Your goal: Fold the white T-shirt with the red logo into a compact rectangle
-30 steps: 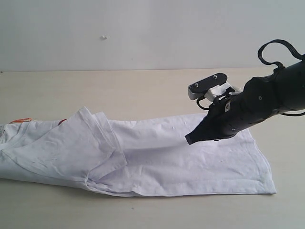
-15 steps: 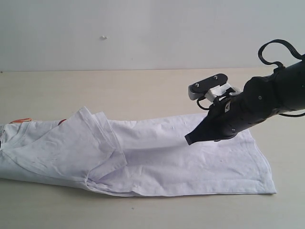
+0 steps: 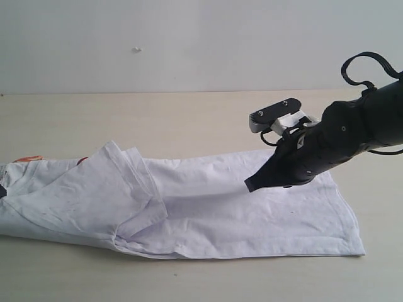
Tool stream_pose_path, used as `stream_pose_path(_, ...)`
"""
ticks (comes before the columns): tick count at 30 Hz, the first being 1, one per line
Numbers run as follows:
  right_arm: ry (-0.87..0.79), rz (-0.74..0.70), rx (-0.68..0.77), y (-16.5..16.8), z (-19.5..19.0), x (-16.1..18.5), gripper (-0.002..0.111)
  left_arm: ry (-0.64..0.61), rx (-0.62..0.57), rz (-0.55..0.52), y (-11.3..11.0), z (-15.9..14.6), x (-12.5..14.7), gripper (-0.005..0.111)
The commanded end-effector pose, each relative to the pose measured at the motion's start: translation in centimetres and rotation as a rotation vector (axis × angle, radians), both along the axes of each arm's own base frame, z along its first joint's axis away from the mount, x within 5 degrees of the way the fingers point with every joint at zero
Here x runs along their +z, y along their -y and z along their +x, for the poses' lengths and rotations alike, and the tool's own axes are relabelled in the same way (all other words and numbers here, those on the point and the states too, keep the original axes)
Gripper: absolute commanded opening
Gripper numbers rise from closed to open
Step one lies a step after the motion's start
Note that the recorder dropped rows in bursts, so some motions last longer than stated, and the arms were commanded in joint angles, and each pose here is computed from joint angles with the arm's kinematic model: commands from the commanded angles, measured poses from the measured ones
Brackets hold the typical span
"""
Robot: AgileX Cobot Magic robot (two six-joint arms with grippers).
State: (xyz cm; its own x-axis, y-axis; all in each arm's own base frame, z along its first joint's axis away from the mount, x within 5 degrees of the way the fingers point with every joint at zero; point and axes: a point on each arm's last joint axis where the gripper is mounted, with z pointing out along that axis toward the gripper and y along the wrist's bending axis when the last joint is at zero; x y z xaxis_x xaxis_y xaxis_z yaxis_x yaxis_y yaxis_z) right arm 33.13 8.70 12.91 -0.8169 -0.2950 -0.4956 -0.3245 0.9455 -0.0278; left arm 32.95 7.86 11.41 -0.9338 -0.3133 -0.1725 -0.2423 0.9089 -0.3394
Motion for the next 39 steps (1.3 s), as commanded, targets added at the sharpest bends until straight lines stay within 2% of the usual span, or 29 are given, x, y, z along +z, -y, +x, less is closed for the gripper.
stream_pose_path(1,0.009,0.003,0.001,-0.1,0.0,0.3,0.000,0.002,-0.024,-0.109,0.8,0.1,-0.4,0.050)
stream_pose_path(9,-0.010,0.001,0.000,-0.1,-0.1,0.2,0.000,-0.014,-0.059,-0.175,1.4,-0.2,-0.2,0.022)
stream_pose_path(15,-0.012,0.000,0.002,-0.1,-0.1,0.2,0.000,-0.021,-0.158,-0.227,2.0,-0.6,0.1,0.000)
stream_pose_path(21,-0.007,0.000,0.002,-0.1,-0.1,0.2,0.000,0.040,-0.193,-0.368,2.9,0.2,1.7,0.000)
stream_pose_path(26,0.013,0.005,0.001,-0.1,0.1,0.3,0.000,0.100,-0.261,-0.555,3.8,1.4,4.6,0.000)
stream_pose_path(32,0.090,0.040,-0.040,0.0,0.7,0.9,0.000,0.224,-0.251,-0.628,4.8,2.2,6.9,0.000)
stream_pose_path(36,0.137,0.073,-0.097,0.9,0.9,2.5,0.000,0.256,-0.327,-0.646,7.6,2.4,7.8,0.000)
stream_pose_path(39,0.124,0.066,-0.123,2.1,0.5,3.7,0.000,0.289,-0.422,-0.659,10.7,2.5,9.0,0.000)
